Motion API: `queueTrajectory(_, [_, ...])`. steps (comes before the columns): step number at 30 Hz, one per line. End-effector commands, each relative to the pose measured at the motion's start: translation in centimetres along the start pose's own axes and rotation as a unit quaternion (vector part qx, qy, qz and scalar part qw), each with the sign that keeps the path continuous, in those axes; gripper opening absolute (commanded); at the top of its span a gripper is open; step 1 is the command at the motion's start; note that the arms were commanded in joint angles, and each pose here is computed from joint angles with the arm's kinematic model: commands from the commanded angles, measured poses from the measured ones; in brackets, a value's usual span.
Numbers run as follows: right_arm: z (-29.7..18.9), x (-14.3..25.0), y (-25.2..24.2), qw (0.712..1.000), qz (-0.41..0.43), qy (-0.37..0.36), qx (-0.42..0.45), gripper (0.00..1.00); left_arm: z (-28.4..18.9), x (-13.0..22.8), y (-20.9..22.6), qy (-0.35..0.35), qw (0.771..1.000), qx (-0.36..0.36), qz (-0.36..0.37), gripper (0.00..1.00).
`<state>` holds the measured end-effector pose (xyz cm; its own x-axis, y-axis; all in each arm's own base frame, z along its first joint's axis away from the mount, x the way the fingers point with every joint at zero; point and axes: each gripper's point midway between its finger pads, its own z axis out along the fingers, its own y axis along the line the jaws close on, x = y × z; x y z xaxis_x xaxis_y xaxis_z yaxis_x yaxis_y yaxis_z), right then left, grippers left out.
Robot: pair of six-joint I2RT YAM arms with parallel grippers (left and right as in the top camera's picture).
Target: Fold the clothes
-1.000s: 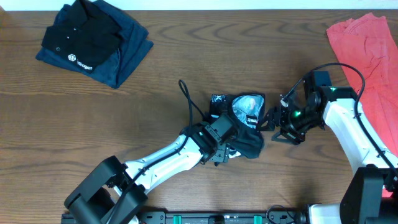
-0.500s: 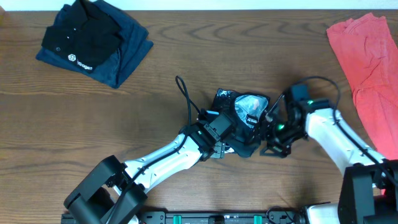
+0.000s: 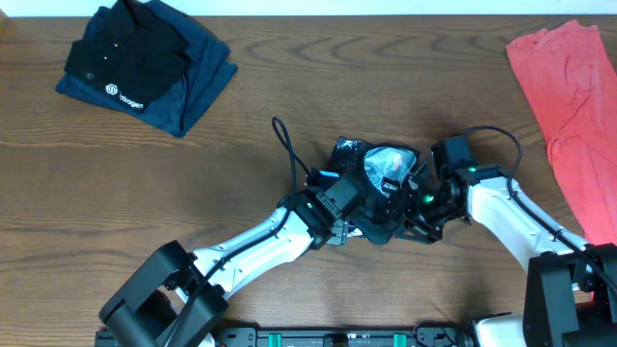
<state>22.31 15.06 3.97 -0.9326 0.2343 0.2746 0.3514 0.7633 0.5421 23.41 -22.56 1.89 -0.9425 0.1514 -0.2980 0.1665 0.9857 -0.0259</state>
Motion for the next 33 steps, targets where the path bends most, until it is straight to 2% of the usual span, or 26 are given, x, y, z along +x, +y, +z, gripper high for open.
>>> queueTrajectory(1, [0.6,0.4,0.5,1.000,0.011,0.006,-0.003,0.59,-0.3,-0.9,0.3,-0.016,1.000,-0.010,-0.004,0.78])
queueTrajectory(3, [0.8,0.4,0.7,1.000,0.014,0.006,-0.002,0.55,-0.3,-0.9,0.3,-0.016,1.000,-0.010,-0.004,0.78])
queueTrajectory(8, [1.3,0.9,0.5,1.000,0.018,0.005,0.019,0.55,-0.4,-1.0,0.3,-0.019,1.000,-0.008,-0.004,0.77])
queueTrajectory(9, [1.4,0.9,0.4,0.999,0.020,0.004,0.024,0.52,-0.5,-1.1,0.3,-0.020,1.000,-0.007,-0.004,0.77])
queueTrajectory(12, [1.6,0.9,0.3,0.999,0.023,0.000,0.032,0.31,-0.8,-1.3,0.2,-0.025,1.000,-0.005,-0.005,0.77])
queueTrajectory(15, [1.6,0.9,0.3,0.999,0.025,0.000,0.032,0.01,-1.2,-1.7,0.6,-0.037,0.999,-0.013,-0.006,0.77])
queueTrajectory(23, [0.8,2.8,0.1,0.997,0.057,0.026,0.038,0.02,-1.5,-1.4,2.8,-0.040,0.997,-0.067,0.000,0.77])
queueTrajectory(28, [-1.0,4.9,1.7,0.998,0.044,0.039,0.002,0.01,-1.6,-1.5,3.6,-0.046,0.995,-0.087,0.002,0.76])
queueTrajectory(33, [-2.4,5.7,0.1,0.998,0.048,0.013,0.049,0.02,-1.7,-1.7,3.8,-0.053,0.994,-0.096,0.000,0.76])
